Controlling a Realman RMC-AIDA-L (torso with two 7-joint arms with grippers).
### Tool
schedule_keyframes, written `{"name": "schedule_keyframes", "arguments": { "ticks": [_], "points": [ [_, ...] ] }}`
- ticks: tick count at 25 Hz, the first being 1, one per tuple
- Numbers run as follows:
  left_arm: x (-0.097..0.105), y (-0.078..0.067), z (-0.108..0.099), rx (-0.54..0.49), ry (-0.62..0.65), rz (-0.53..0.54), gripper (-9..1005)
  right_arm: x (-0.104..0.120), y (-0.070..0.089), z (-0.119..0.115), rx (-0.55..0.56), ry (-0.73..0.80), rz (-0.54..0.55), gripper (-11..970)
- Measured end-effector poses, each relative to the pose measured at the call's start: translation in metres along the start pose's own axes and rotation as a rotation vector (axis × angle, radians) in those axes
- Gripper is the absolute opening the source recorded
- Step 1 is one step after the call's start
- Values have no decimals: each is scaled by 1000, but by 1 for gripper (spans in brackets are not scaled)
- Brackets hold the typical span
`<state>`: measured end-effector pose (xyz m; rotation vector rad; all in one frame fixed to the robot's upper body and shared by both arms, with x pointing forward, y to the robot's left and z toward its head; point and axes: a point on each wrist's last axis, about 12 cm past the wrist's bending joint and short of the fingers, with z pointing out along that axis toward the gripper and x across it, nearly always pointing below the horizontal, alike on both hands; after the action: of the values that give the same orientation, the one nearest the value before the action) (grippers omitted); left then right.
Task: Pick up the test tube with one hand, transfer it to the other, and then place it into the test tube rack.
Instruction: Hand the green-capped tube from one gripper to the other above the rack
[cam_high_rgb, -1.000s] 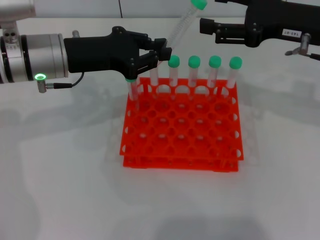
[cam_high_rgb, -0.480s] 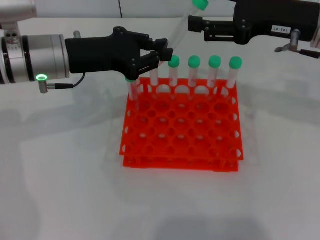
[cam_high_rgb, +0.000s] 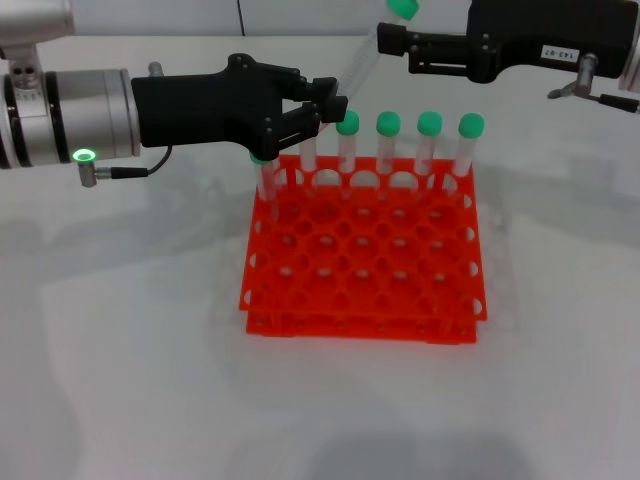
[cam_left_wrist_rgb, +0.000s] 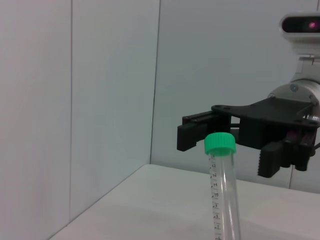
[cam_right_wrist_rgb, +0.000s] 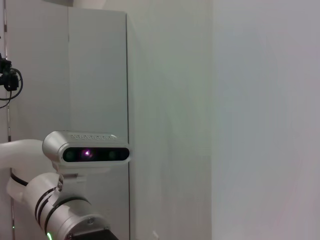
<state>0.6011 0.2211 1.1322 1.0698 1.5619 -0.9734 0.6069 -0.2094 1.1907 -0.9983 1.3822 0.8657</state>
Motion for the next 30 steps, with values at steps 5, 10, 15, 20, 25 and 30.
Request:
{"name": "schedule_keyframes", "arguments": {
  "ticks": [5, 10, 15, 20, 25, 30],
  "points": [
    [0, -1, 0, 5, -4, 1, 237, 0, 0, 0, 1, -1, 1, 751],
    [0, -1, 0, 5, -5, 2, 238, -1, 0, -1, 0, -10, 3, 582],
    [0, -1, 0, 4, -6, 1, 240, -1, 0, -2, 4, -10, 3, 479],
    [0, -1, -1, 3, -6, 1, 241, -1, 0, -2, 6, -10, 3, 460],
    [1, -1, 0, 4, -8, 0, 242, 0, 0, -1, 5, -11, 3, 432],
    [1, -2, 0, 4, -8, 0, 244, 0, 0, 0, 2, -11, 8, 390]
  ]
}}
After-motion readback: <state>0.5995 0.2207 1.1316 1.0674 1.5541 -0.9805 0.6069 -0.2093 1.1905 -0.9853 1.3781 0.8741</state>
